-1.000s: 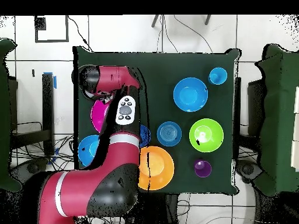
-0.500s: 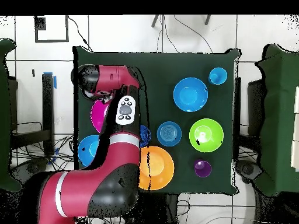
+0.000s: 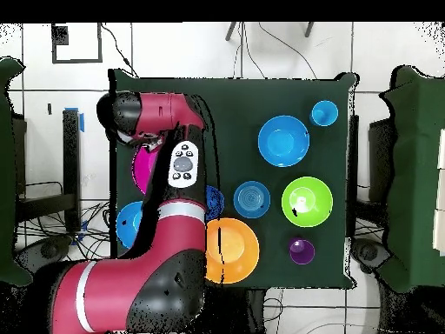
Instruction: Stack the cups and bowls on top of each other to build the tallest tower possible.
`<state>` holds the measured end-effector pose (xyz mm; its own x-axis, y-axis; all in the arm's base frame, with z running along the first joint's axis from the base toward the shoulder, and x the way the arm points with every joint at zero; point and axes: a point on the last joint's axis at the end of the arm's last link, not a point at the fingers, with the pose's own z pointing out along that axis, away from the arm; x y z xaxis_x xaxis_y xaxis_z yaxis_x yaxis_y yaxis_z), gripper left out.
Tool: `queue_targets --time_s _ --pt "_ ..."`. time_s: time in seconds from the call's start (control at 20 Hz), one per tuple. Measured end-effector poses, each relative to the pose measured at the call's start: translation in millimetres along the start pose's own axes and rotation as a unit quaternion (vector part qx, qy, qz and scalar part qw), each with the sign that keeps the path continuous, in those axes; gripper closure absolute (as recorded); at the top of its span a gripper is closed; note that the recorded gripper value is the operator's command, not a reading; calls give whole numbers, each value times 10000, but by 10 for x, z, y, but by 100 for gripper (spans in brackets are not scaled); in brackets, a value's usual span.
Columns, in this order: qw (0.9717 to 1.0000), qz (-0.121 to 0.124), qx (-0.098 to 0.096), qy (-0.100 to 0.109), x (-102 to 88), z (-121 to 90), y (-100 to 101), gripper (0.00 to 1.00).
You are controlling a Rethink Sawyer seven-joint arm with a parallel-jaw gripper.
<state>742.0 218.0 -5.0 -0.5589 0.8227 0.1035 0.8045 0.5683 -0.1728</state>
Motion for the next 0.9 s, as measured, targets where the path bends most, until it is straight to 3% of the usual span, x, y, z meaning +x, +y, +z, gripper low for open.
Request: queue_targets --time_s 0.55,0.9 --pt "9993 -134 -344 66 202 -404 201 100" --pt "9983 -198 -507 220 318 -506 293 100"
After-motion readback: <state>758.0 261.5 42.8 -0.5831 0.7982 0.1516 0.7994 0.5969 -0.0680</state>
